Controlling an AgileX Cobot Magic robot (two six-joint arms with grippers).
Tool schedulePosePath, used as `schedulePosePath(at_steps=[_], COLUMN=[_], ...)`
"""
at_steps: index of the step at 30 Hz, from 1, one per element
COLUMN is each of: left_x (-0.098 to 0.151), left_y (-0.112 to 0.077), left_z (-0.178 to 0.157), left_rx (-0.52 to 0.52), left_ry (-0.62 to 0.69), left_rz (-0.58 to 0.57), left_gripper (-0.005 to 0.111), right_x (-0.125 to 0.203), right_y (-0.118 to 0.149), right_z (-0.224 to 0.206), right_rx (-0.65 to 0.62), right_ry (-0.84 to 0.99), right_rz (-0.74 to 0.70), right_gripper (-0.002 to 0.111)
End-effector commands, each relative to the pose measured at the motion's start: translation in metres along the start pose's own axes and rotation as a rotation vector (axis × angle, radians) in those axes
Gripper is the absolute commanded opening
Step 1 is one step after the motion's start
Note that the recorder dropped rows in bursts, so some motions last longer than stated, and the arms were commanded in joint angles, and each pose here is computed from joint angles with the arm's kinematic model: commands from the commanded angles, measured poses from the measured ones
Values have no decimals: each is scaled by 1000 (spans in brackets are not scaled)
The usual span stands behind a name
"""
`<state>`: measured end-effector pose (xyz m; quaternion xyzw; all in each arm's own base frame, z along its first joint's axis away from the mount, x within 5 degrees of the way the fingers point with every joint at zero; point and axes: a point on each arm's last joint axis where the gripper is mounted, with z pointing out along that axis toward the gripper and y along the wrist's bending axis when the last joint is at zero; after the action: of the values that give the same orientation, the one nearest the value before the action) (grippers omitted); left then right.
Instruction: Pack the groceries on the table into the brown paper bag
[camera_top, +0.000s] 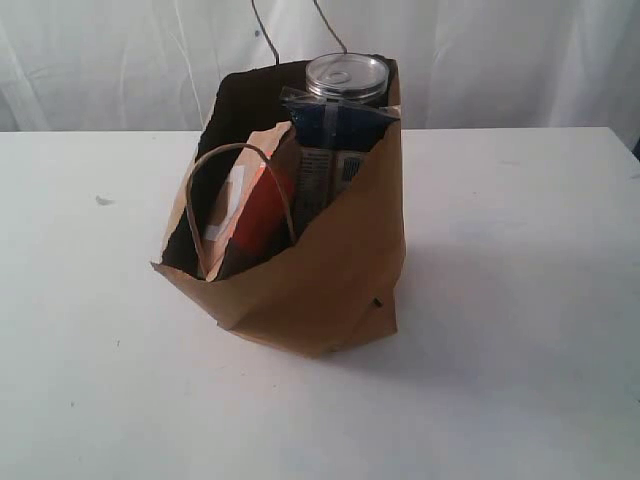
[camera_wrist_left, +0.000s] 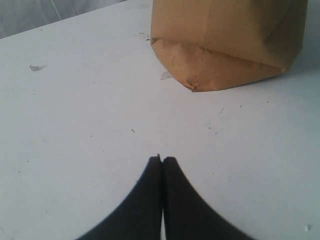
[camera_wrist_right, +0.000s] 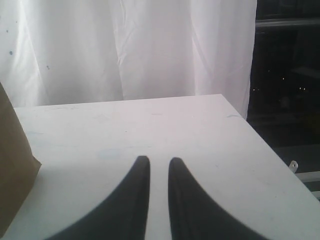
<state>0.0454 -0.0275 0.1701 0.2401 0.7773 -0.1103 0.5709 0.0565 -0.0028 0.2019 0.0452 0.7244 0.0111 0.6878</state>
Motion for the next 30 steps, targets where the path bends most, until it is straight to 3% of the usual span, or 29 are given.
schedulePosePath(at_steps=[1,30], left_x=[1,1], left_y=[0,0], left_z=[0,0], left_rx=[-3,-3], left_ry=[-4,-6], left_rz=[-6,-6], left_gripper=[1,1], right_x=[1,1], right_y=[-1,-1], right_z=[0,0], right_rx=[8,8], right_ry=[-9,-9], right_rz=[-5,5], right_gripper=[13,13])
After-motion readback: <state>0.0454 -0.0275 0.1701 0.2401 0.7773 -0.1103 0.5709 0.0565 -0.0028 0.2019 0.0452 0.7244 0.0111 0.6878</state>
